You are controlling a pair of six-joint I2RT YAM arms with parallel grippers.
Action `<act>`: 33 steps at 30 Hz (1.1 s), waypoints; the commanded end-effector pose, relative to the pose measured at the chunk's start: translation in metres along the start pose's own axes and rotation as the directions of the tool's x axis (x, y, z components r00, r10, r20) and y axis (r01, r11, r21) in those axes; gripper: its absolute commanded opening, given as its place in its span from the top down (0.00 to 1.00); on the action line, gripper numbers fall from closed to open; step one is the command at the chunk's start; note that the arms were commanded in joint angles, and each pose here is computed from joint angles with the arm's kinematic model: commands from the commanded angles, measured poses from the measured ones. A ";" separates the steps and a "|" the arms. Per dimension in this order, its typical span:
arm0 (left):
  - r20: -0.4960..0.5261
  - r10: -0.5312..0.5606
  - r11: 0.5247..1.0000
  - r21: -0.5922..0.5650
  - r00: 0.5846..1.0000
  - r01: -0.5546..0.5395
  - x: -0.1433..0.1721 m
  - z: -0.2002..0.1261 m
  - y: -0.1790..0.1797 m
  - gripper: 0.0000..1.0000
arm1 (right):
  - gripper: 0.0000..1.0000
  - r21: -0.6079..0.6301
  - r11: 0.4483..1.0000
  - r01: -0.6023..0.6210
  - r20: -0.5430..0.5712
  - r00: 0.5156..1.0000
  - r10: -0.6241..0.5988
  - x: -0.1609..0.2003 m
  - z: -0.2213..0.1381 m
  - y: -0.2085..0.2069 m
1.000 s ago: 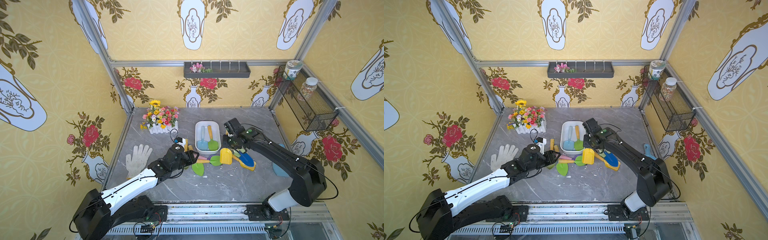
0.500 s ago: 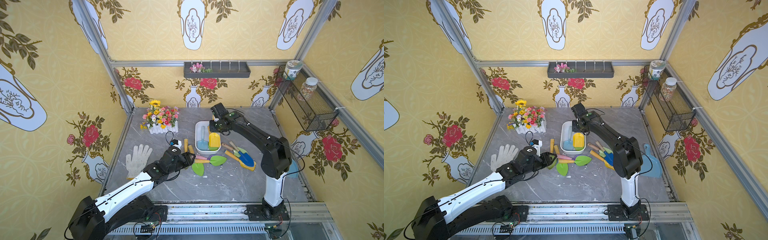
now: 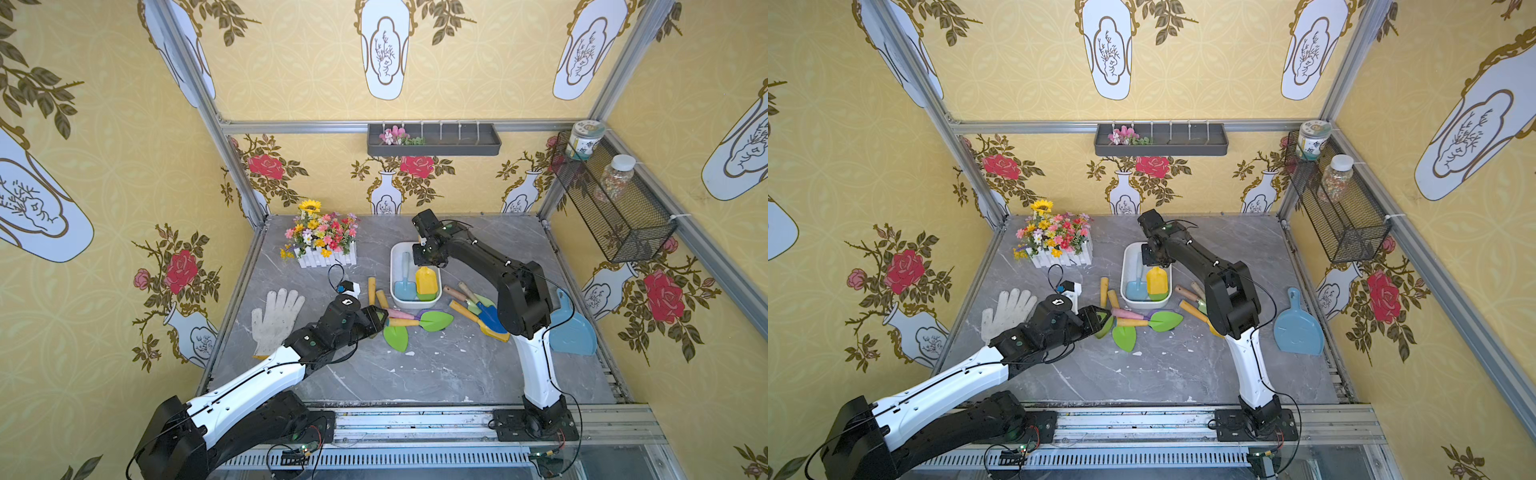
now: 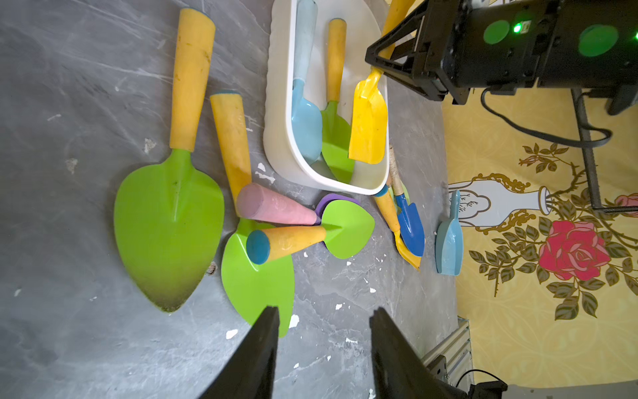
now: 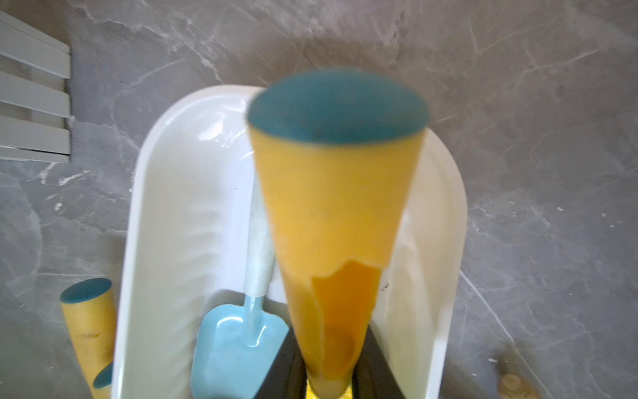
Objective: Put the shovel into the storage box
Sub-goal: Place the shovel in the storage box.
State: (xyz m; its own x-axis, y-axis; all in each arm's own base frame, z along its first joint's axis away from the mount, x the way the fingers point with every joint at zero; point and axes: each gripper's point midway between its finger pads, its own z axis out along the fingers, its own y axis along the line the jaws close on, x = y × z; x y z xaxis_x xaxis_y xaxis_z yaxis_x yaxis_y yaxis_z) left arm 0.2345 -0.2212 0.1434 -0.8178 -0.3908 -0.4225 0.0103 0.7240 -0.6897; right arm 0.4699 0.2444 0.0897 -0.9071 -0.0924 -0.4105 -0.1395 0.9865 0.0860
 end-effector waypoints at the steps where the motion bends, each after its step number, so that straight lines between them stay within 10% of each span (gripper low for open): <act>1: -0.008 0.002 1.000 -0.004 1.000 -0.002 0.002 0.003 0.002 0.52 | 0.76 0.013 1.000 0.003 -0.007 1.000 -0.003 0.003 0.006 -0.004; 33: -0.010 0.013 1.000 -0.001 1.000 -0.013 0.001 0.005 -0.001 0.52 | 0.59 -0.002 1.000 0.009 0.039 0.999 -0.009 0.017 -0.038 0.012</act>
State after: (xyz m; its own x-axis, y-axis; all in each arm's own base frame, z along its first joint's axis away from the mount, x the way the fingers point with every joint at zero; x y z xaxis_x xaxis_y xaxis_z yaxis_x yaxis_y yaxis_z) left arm 0.2349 -0.2234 0.1387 -0.8264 -0.3865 -0.4094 0.0001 0.7270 -0.6866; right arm 0.4421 0.2477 0.1101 -0.8965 -0.1015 -0.4312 -0.1497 0.9855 0.0793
